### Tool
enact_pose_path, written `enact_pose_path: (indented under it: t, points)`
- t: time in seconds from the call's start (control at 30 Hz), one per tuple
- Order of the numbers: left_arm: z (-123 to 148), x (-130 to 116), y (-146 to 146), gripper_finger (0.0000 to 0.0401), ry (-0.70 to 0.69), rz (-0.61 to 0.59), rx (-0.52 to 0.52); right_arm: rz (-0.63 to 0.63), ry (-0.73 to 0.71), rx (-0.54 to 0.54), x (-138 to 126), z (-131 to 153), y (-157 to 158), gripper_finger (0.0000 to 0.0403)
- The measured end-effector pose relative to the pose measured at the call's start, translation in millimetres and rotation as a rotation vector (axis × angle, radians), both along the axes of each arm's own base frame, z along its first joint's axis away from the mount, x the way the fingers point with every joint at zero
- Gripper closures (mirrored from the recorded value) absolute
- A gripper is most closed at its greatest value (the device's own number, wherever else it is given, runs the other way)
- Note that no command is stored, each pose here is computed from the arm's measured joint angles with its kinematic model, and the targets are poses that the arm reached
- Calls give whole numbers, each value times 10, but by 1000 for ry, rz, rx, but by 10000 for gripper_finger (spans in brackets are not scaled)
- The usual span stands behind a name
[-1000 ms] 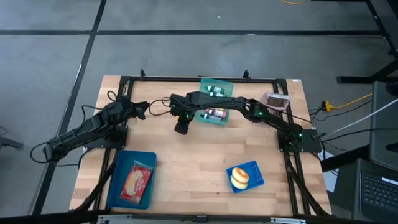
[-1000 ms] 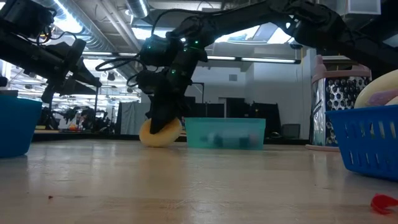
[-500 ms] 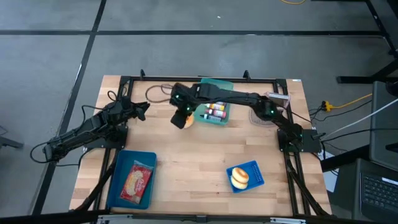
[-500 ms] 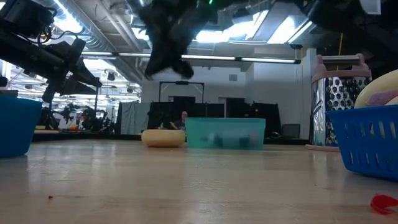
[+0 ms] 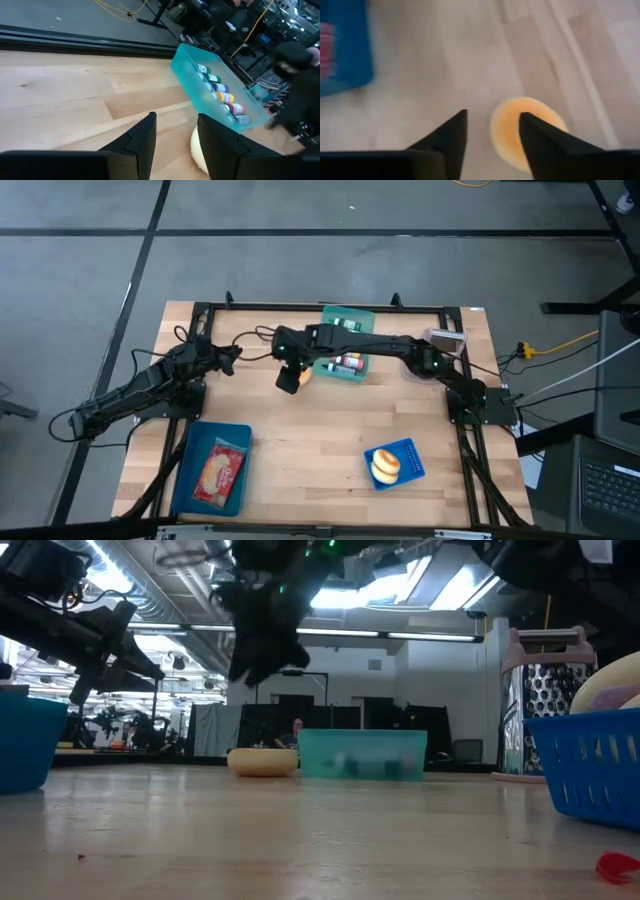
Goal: Pick & Place Food Item
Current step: Put the pink donut into the blue bin
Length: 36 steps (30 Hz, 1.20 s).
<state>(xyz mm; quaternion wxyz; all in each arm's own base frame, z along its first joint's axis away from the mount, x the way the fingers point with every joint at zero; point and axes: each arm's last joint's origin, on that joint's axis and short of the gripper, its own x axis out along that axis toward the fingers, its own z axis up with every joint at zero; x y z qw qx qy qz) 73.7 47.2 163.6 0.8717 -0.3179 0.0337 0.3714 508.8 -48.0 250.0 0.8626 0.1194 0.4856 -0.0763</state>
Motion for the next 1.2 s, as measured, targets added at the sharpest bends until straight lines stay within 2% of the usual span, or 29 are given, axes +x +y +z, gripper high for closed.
enact_pose_path:
  t: [0.1, 0.2, 0.57, 0.7, 0.87, 0.93, 1.0, 1.13, 1.2]
  points:
    - [0, 1, -1, 262, -7, -1, -8, -13, 39, 2, 49, -197, -71, 195]
    - [-1, 3, -3, 262, -9, -9, -12, -6, 71, 47, 75, -359, -135, 182]
    - [-1, 3, -4, 262, -13, -12, -17, -52, 171, 84, 102, -747, -225, 195]
    - [-2, 3, -4, 262, -12, -12, -18, -92, 237, 104, 93, -956, -254, 188]
    - [-8, 8, -2, 262, -5, -14, -23, -107, 244, 108, 115, -1055, -279, 182]
    - [-9, 9, -2, 262, -6, -14, -26, -121, 249, 113, 112, -1060, -281, 196]
    - [-12, 11, -1, 262, -2, -14, -28, -126, 246, 111, 116, -1067, -288, 231]
    - [-12, 11, -1, 262, -2, -14, -28, -131, 244, 128, 105, -1051, -320, 352]
    - [-11, 11, -1, 262, -2, -14, -28, -125, 237, 152, 110, -1054, -325, 383]
